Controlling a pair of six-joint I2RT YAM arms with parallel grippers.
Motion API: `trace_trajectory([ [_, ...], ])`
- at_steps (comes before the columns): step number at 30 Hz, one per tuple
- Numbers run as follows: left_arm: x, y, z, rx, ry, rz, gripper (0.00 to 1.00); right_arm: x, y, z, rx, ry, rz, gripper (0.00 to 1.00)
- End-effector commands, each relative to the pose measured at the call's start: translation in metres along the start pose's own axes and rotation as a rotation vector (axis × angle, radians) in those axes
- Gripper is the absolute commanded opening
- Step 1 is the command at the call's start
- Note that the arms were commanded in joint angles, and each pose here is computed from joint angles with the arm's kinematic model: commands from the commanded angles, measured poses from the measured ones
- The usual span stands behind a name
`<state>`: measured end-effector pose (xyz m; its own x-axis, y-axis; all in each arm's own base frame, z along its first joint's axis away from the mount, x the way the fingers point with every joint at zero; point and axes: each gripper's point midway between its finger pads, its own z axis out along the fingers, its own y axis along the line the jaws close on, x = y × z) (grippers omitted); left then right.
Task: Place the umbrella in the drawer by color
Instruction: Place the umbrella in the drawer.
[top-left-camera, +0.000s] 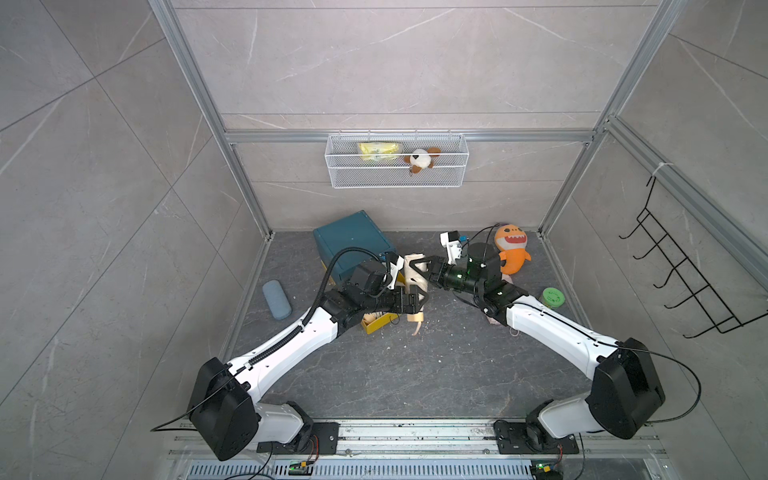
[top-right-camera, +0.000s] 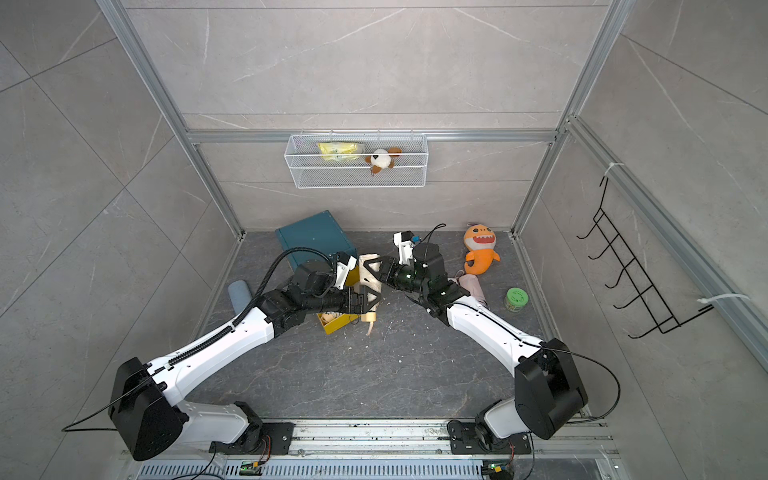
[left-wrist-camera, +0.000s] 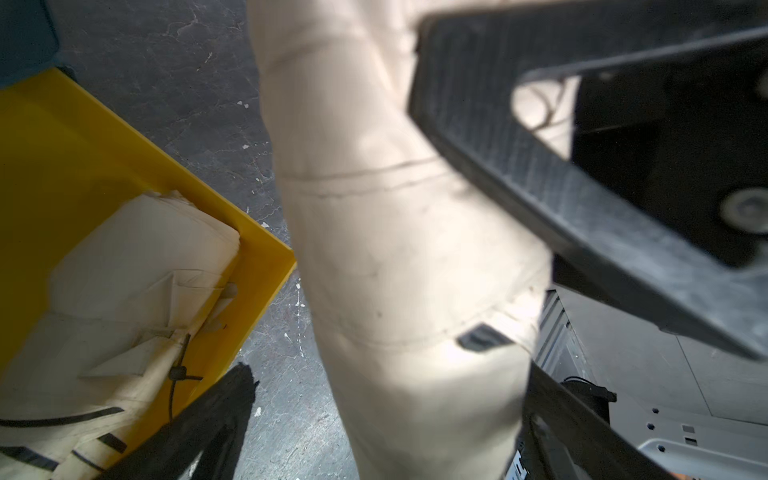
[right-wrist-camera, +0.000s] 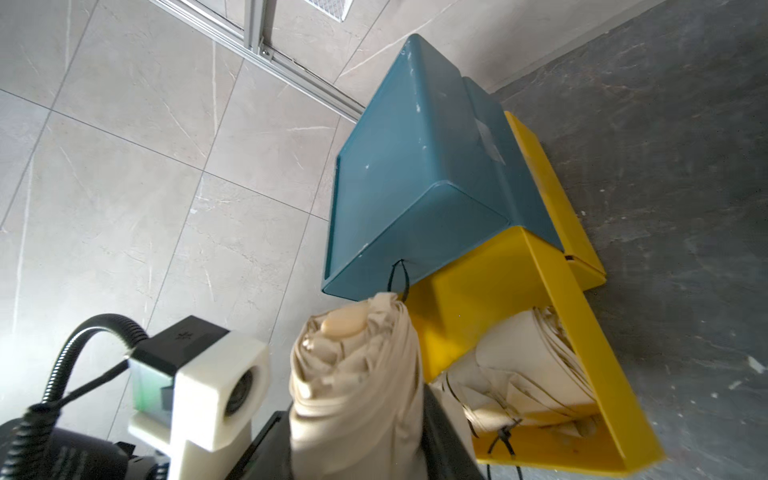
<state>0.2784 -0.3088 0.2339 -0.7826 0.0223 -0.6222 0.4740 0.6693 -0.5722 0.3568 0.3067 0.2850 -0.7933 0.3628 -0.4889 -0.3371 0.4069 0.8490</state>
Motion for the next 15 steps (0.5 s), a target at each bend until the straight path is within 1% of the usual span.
trace_trajectory([
  [1,-0.0200,-0.0141,-0.0026,0.033,-0.061,0.051,1.00,-0.0049,0.0219,0.0031,-0.106,-0.026,0.012,0.25],
  [2,-0.0199,-0.0144,-0.0016,0.037,-0.059,0.055,0.98,-0.0042,0.0224,0.0044,-0.115,-0.023,0.009,0.25],
  [4,-0.0201,-0.0159,-0.0010,0.045,-0.057,0.062,0.93,-0.0026,0.0233,0.0066,-0.130,-0.016,0.040,0.24],
  [5,-0.0203,-0.0161,-0.0014,0.045,-0.059,0.063,0.88,-0.0020,0.0216,0.0073,-0.129,-0.015,0.045,0.25],
  [7,-0.0215,-0.0174,-0.0035,0.047,-0.066,0.071,0.71,-0.0007,0.0206,0.0075,-0.131,-0.016,0.048,0.25],
  [9,-0.0219,-0.0167,-0.0064,0.039,-0.071,0.076,0.58,-0.0004,0.0198,0.0067,-0.131,-0.018,0.051,0.24],
  [12,-0.0215,-0.0154,-0.0089,0.028,-0.073,0.085,0.43,0.0012,0.0211,0.0067,-0.138,-0.011,0.049,0.26],
  [14,-0.0199,-0.0153,-0.0097,0.026,-0.066,0.092,0.38,0.0016,0.0206,0.0062,-0.139,-0.009,0.049,0.28],
  [15,-0.0199,-0.0155,-0.0104,0.027,-0.065,0.094,0.35,0.0018,0.0203,0.0053,-0.137,-0.011,0.043,0.32],
])
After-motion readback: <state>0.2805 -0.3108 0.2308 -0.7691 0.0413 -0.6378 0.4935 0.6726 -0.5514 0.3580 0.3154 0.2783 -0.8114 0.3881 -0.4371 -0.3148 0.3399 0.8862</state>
